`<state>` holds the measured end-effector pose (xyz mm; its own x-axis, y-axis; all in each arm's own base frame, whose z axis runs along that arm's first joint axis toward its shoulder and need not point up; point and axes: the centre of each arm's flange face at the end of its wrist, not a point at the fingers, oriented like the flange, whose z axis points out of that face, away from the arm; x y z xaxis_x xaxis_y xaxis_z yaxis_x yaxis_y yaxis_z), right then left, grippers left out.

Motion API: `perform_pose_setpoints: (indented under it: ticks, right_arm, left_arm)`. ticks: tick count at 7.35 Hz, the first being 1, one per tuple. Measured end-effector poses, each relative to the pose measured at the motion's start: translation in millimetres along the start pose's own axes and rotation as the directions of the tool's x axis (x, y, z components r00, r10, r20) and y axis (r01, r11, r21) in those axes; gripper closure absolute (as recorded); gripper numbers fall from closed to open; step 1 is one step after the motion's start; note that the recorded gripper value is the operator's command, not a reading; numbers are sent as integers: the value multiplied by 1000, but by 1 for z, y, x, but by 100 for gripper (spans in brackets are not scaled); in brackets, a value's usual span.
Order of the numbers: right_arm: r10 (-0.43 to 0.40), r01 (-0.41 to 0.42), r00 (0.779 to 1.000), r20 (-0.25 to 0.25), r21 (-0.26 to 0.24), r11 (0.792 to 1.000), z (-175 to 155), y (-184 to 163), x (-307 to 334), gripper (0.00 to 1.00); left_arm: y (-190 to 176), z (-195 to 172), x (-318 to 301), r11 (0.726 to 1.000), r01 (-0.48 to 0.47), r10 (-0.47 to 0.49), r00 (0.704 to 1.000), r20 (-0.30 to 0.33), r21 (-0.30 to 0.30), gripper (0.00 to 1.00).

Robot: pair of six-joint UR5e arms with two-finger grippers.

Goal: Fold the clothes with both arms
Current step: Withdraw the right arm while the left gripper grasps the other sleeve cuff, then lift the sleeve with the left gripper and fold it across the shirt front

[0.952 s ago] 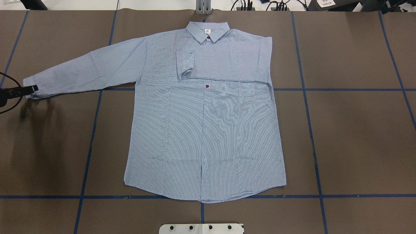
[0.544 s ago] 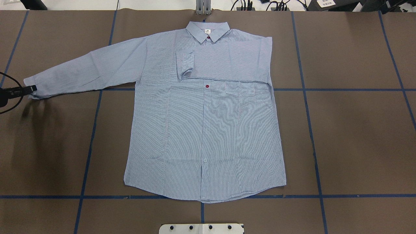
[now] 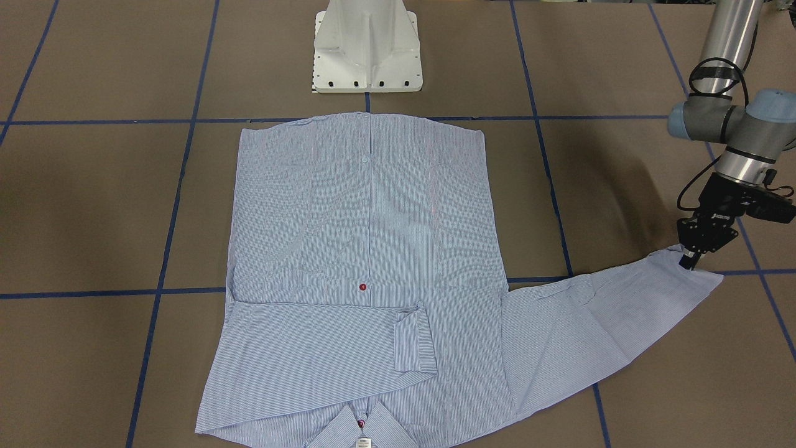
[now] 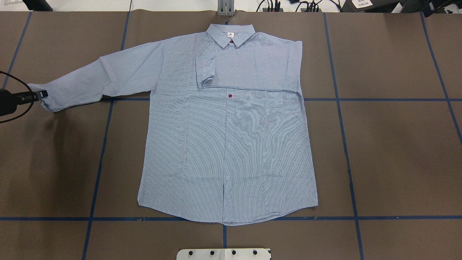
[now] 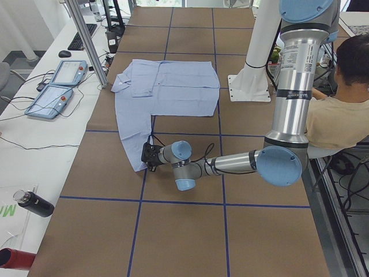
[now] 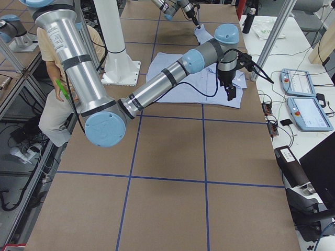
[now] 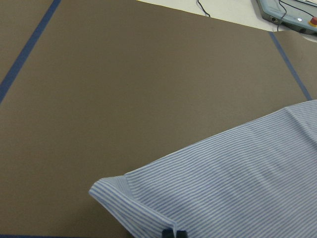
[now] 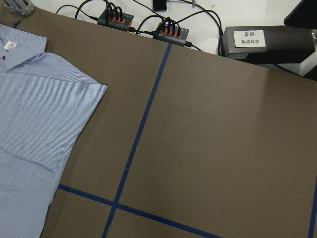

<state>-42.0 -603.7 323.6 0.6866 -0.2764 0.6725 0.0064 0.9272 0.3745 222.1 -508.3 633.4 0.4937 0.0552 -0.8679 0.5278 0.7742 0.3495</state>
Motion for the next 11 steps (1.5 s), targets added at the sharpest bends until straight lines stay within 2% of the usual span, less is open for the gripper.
perform_pose_setpoints:
  ticks: [2, 4, 5, 6, 8, 10, 11]
  right_arm:
    - [6, -6, 1000, -1, -3, 1000, 2, 2, 2, 1]
    - [12, -12, 1000, -3, -8, 1000, 4, 5, 5, 1]
    - [13, -13, 1000, -4, -10, 1000, 5, 5, 6, 1]
    - [14, -14, 1000, -4, -12, 1000, 6, 5, 6, 1]
    - [17, -17, 1000, -4, -15, 1000, 8, 5, 7, 1]
    - [21, -21, 1000, -5, -19, 1000, 9, 5, 9, 1]
    - [23, -23, 1000, -6, -20, 1000, 10, 6, 10, 1]
  left_arm:
    - [-49, 17, 92, 1000, 5, -4, 1000, 22, -18, 100]
    - [-110, 27, 231, 998, 19, -14, 996, 86, -62, 100]
    - [-126, 35, 312, 994, 22, -9, 992, 122, -105, 100]
    - [-131, 39, 392, 989, 24, -2, 989, 147, -145, 100]
    - [-132, 44, 523, 984, 76, -49, 985, 166, -163, 100]
    - [-130, 72, 619, 979, 136, -104, 974, 200, -152, 100]
    - [-123, 80, 646, 978, 144, -111, 972, 208, -153, 100]
